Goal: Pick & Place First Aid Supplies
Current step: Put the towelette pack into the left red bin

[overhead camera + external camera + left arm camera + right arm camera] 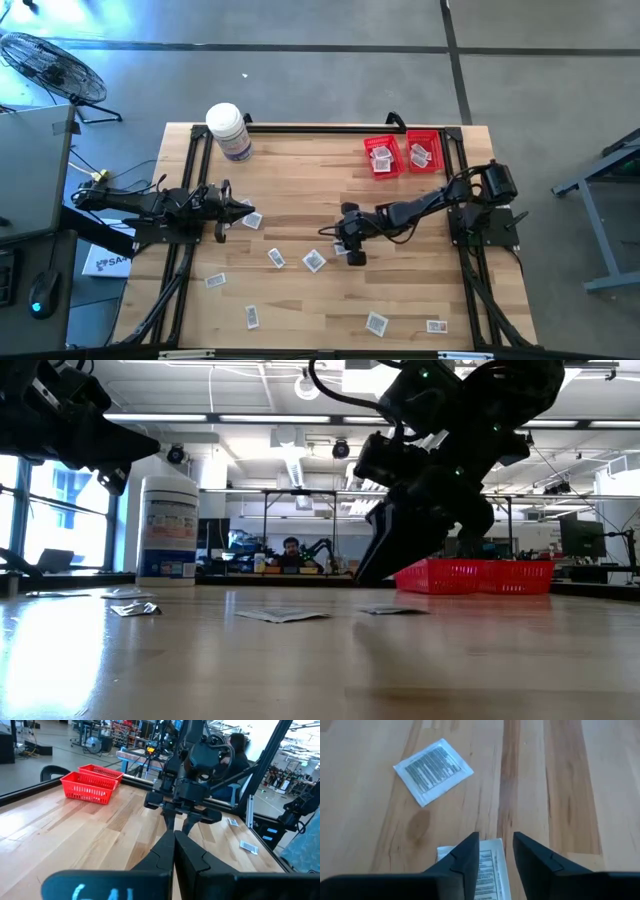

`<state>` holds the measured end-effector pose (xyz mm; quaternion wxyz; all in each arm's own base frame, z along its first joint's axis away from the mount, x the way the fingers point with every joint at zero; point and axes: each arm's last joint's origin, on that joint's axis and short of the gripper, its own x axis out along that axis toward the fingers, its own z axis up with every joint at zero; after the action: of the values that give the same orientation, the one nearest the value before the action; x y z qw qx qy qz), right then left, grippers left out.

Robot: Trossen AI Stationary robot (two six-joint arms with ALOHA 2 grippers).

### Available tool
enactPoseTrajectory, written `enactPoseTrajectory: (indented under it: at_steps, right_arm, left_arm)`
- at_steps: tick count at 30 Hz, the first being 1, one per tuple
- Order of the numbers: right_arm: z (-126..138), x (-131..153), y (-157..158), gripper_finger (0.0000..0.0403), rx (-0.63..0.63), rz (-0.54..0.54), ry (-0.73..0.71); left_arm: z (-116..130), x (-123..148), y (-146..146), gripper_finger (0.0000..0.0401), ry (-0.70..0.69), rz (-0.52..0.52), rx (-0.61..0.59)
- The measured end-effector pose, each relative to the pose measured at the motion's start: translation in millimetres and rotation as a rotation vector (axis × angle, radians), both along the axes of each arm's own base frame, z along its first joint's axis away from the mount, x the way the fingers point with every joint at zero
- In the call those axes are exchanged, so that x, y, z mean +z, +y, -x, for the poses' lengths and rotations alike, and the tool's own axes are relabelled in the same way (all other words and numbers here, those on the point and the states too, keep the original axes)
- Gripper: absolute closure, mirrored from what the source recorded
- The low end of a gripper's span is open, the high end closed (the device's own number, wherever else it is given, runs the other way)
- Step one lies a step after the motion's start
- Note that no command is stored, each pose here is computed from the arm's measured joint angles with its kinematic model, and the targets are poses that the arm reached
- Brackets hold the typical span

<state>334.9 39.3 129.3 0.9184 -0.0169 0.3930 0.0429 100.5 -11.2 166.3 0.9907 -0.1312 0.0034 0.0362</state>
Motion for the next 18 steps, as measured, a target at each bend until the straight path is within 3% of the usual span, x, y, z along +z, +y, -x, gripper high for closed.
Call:
enactPoseTrajectory:
  at_steps: [9,18]
  right_arm:
    - [10.2,-12.4,-10.7,0.0302,0.030,-0.063,-0.054]
    - [10.8,-12.7,-11.7,0.0288,0.077,-0.025,-0.100]
  left_arm:
    - [0.0,0.0,0.1,0.0400,0.000,0.000,0.002]
    - [0.0,0.0,0.1,0.0400,0.000,0.000,0.002]
